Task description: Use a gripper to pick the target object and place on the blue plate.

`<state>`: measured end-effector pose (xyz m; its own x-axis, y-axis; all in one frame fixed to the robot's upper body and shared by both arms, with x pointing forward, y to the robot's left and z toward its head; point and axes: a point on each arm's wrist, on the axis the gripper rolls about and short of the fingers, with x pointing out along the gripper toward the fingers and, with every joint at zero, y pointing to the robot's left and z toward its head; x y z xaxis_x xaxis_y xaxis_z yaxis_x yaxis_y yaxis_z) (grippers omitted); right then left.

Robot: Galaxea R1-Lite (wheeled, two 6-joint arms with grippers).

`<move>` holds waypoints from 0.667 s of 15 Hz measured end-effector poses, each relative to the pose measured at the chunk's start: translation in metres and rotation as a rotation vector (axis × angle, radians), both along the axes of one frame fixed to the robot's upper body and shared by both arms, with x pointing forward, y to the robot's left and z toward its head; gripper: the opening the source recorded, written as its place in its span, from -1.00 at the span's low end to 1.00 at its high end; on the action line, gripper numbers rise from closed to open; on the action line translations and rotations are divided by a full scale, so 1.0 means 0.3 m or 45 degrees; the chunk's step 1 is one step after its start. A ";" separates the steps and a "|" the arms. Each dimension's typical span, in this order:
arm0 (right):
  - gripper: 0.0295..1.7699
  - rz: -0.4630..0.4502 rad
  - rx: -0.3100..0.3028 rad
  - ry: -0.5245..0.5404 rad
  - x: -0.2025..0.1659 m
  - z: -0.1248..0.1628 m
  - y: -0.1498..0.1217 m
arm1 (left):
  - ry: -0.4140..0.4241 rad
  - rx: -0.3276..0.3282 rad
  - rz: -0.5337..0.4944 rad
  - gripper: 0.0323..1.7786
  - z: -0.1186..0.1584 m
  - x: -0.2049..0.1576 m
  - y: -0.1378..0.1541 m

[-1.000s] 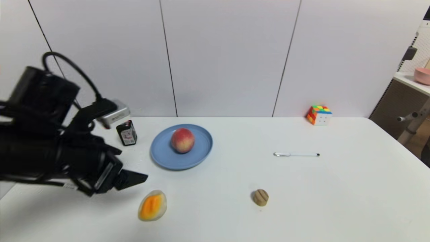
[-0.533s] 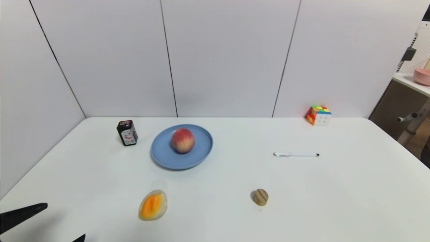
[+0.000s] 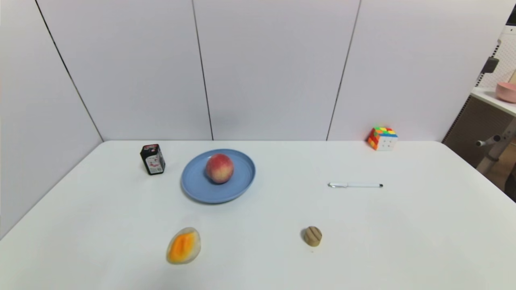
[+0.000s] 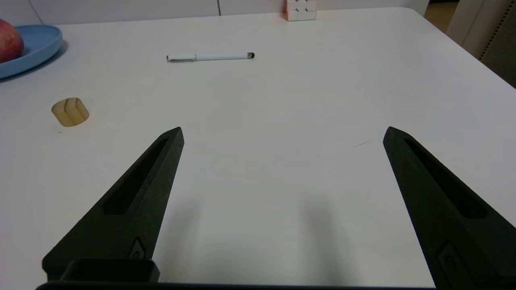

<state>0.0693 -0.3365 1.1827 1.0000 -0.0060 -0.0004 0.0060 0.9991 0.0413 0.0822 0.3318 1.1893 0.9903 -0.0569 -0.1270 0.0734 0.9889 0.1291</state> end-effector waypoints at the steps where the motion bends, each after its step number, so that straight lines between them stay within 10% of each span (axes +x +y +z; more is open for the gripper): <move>1: 0.93 0.000 0.000 -0.001 0.000 0.000 0.000 | -0.036 -0.036 0.028 0.90 -0.009 -0.014 0.001; 10: 0.93 0.000 0.001 -0.001 0.000 0.000 0.000 | -0.168 -0.172 0.088 0.90 -0.020 -0.043 0.004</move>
